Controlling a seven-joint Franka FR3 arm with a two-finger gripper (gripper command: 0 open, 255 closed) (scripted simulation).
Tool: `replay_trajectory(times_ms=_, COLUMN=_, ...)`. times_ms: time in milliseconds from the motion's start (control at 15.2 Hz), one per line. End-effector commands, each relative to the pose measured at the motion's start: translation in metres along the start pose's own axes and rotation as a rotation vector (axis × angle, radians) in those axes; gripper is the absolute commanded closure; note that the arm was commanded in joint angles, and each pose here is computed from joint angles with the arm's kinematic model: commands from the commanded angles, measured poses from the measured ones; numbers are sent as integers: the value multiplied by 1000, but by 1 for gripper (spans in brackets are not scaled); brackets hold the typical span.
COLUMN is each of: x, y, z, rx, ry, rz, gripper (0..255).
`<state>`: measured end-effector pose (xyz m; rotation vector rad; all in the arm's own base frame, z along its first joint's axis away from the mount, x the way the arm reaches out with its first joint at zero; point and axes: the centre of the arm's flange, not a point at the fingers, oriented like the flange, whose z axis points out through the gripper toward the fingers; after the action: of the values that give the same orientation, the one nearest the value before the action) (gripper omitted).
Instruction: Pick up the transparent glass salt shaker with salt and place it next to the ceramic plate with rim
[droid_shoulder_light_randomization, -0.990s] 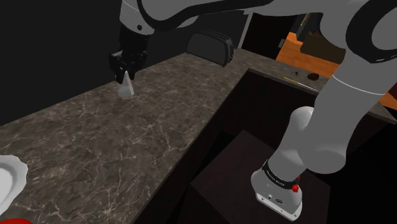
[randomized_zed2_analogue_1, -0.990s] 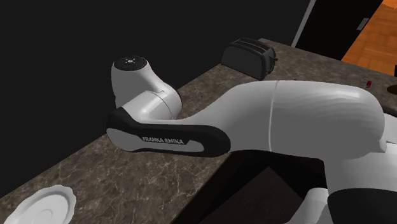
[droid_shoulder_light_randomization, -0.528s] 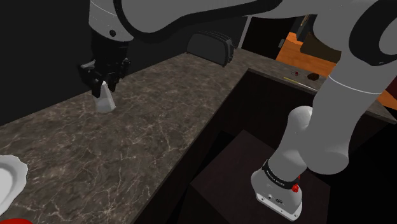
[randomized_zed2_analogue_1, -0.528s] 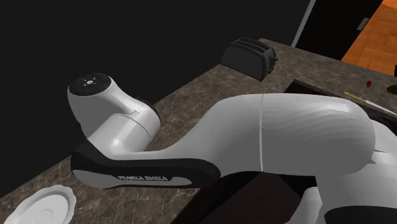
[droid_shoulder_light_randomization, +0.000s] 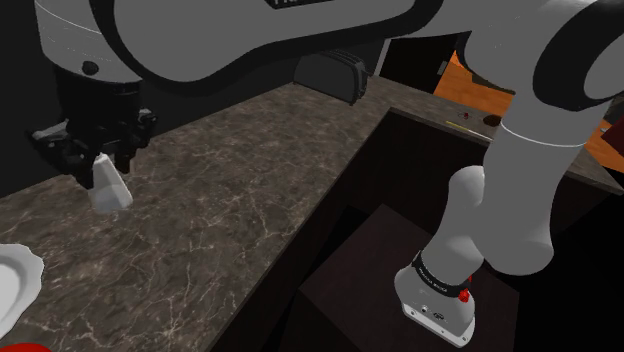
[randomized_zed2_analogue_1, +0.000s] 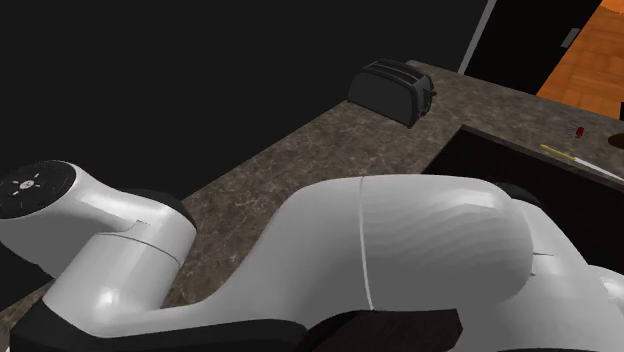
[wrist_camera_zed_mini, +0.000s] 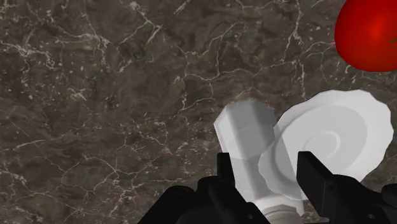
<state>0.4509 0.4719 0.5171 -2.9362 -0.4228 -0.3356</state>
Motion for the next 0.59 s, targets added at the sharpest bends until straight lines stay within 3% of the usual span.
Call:
replay_trajectory(times_ms=0, x=-2, y=-25, z=4, rx=-1, ry=0, rz=2, gripper=255)
replay_trajectory(times_ms=330, x=-8, y=-91, z=10, rx=-1, ry=0, rz=2, gripper=255)
replay_trajectory(times_ms=528, x=-12, y=-89, z=25, rx=-1, ry=0, rz=2, gripper=255)
